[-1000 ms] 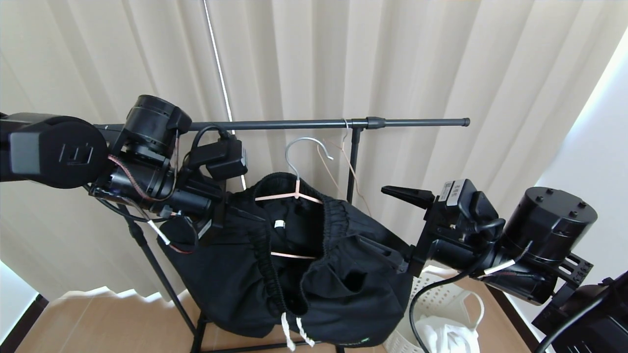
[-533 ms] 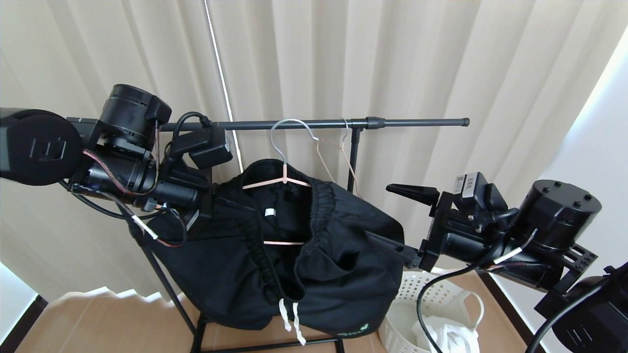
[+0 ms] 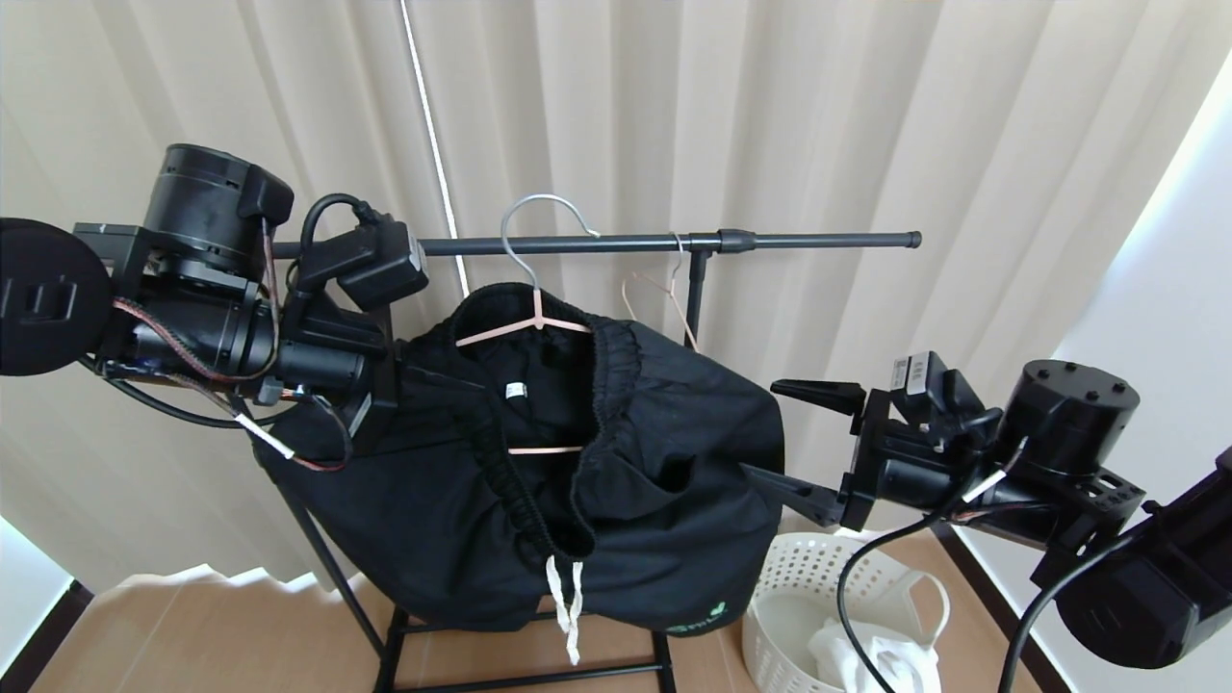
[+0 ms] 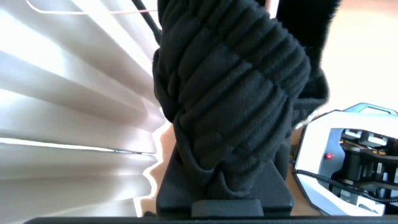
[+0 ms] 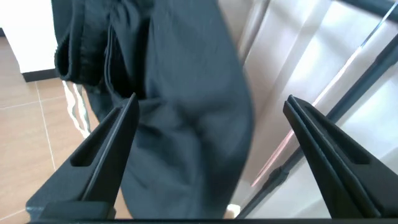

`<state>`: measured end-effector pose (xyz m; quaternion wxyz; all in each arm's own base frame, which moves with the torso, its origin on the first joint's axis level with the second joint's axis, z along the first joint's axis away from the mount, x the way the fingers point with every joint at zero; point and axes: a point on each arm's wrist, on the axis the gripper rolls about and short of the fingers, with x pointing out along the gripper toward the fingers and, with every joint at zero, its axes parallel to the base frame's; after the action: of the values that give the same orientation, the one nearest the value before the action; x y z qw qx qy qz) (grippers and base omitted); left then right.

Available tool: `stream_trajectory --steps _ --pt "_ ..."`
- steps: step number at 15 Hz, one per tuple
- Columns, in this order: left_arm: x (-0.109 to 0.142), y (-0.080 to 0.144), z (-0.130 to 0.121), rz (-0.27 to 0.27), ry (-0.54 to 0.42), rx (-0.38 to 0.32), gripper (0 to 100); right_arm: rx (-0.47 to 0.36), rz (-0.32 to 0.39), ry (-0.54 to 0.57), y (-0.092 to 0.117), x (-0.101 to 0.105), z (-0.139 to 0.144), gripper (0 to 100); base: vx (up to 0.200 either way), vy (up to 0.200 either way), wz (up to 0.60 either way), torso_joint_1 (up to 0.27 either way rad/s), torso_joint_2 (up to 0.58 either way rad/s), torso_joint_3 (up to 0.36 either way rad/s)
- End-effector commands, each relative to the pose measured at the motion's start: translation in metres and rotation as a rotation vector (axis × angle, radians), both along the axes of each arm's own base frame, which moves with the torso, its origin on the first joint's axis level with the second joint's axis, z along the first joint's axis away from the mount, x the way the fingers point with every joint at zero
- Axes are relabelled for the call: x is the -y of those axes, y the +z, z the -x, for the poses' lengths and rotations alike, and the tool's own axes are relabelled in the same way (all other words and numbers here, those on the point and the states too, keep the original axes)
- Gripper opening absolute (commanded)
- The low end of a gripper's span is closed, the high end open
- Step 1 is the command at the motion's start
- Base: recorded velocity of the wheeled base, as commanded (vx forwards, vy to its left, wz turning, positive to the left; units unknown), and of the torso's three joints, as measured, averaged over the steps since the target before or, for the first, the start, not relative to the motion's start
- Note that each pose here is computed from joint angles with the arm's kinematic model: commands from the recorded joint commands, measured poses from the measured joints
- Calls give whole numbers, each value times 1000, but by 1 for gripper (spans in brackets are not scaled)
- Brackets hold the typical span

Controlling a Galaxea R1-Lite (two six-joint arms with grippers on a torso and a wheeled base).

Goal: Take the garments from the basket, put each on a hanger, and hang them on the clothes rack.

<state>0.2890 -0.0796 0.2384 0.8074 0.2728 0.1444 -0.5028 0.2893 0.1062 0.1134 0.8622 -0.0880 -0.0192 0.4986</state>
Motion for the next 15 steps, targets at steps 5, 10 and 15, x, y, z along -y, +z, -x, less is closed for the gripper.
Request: stream_trajectory --steps 5,10,15 --pt "-5 11 10 10 12 33 0 -95 30 -21 -41 -2 -28 100 0 0 0 0 0 0" --pt "-7 11 15 10 16 33 0 -105 33 -36 -50 -2 -39 100 0 0 0 0 0 0" --pt "-8 13 18 16 21 31 0 -95 29 -45 -49 0 -43 0 0 0 0 0 0 0"
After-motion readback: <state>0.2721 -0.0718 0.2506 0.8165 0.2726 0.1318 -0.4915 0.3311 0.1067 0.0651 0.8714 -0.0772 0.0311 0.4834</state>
